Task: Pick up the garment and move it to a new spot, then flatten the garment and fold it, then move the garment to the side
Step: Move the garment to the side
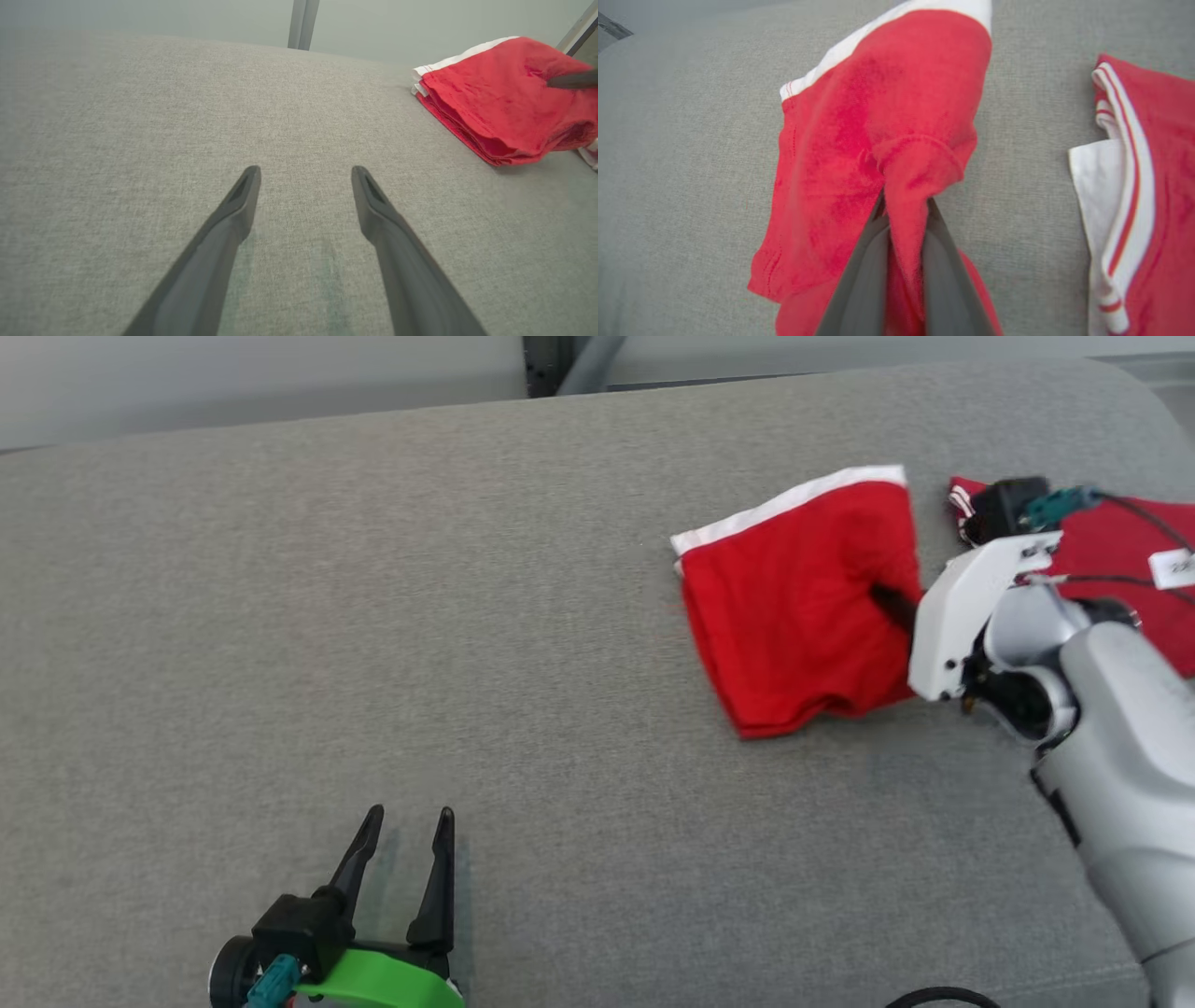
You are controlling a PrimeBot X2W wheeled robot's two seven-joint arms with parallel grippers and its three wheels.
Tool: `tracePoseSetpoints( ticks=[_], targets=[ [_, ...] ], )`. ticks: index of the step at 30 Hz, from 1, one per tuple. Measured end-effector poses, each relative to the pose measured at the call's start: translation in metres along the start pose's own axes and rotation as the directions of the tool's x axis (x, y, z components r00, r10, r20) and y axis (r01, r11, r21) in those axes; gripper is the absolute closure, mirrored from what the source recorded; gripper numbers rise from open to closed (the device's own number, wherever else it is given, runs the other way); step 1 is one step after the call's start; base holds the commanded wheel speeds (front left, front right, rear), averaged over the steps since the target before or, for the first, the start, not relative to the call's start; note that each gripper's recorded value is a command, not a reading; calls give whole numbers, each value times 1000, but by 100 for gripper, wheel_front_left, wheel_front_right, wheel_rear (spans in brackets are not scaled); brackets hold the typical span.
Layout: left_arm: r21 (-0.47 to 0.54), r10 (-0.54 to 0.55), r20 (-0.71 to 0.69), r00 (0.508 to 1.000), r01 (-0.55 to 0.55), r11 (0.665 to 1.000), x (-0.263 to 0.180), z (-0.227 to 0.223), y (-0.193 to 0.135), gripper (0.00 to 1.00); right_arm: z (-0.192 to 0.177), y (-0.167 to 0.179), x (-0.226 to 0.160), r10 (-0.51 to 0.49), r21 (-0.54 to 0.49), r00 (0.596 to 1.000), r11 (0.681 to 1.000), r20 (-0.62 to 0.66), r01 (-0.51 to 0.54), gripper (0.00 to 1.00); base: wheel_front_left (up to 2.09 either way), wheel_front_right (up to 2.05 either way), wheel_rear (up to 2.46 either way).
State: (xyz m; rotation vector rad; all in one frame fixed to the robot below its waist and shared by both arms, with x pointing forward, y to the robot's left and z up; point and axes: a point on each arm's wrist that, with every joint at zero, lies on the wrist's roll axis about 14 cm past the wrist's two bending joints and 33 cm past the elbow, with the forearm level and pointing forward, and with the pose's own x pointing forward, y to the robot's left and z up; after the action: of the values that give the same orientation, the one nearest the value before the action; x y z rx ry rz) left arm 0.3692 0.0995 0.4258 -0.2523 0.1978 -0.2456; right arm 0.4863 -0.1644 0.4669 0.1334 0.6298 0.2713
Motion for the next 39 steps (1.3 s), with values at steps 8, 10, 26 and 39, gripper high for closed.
tracePoseSetpoints(
  ticks=[8, 10, 26, 39],
  targets=[
    [-12, -90, -14, 996, 89, 996, 26, -5, -24, 0, 25, -105, -52, -261, -60, 962, 965, -84, 257, 100, 0, 0, 0],
    [-8, -83, -27, 996, 83, 997, 28, -10, -21, 0, 28, -123, -58, -307, -54, 946, 951, -101, 303, 100, 0, 0, 0],
    [1, 45, -55, 997, -45, 999, 8, -18, 18, 0, 61, -147, -42, -400, -53, 884, 904, 243, 424, 0, 0, 0, 0],
    [64, 167, 90, 982, -173, 983, -38, 28, 45, 0, 31, -57, -119, -217, -125, 817, 936, 534, 330, 0, 0, 0, 0]
  ],
)
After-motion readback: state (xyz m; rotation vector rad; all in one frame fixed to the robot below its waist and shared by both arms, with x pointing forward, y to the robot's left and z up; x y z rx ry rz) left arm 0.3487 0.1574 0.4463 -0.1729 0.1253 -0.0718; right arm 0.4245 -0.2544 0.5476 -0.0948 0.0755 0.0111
